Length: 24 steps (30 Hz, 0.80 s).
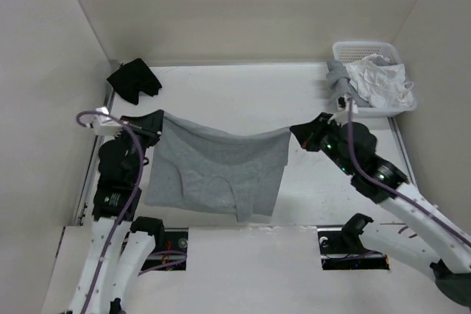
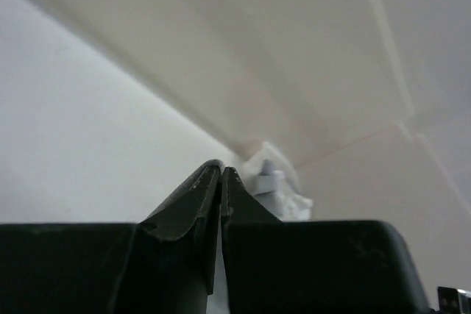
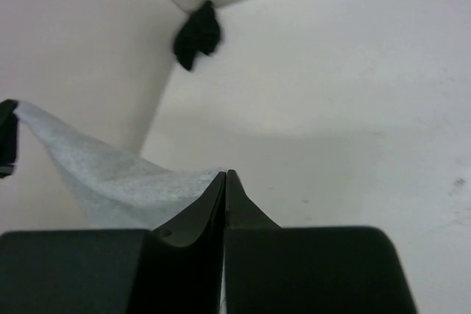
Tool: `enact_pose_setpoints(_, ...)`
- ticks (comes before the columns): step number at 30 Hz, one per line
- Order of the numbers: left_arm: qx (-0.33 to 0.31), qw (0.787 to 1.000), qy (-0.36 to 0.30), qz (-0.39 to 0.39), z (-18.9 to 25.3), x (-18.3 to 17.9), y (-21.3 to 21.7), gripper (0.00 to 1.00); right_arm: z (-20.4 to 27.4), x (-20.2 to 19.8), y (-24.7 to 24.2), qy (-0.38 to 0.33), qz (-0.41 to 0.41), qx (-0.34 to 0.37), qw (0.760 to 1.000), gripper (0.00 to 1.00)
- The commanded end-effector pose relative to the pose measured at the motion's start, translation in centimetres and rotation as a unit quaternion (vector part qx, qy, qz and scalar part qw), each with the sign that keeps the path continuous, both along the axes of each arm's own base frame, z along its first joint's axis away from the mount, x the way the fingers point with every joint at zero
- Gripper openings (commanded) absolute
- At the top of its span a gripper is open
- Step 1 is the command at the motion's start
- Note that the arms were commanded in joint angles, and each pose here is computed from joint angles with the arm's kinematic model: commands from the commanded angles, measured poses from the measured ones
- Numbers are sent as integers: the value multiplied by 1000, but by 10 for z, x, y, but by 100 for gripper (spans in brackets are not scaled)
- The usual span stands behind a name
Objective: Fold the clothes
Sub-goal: Fold the tank top
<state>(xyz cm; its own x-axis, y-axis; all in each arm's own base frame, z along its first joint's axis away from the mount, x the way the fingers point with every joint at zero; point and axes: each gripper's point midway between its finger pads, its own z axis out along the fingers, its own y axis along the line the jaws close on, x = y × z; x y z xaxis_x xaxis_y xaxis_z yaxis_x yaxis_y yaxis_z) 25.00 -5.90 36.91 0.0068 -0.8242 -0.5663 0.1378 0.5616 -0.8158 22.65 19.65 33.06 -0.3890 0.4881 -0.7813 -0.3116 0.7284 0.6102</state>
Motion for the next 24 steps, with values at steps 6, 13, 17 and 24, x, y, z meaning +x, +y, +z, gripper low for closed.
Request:
enact_pose_setpoints(6,-24,978,205,15,-184,125,-11,0,-81,112,23,69,12,28,997,0)
enact_pose_setpoints(13,-7,998,19,-57,-12,88,-64,0,48,73,-1,-68,-6,21,997,0)
enact_pose_setpoints(17,4,997,-66,-29,60,40,-42,0,108,26,-20,-132,-6,45,990,0)
enact_pose_setpoints(24,-1,993,-110,-36,98,-15,-33,0,135,-30,-22,-152,25,75,985,0)
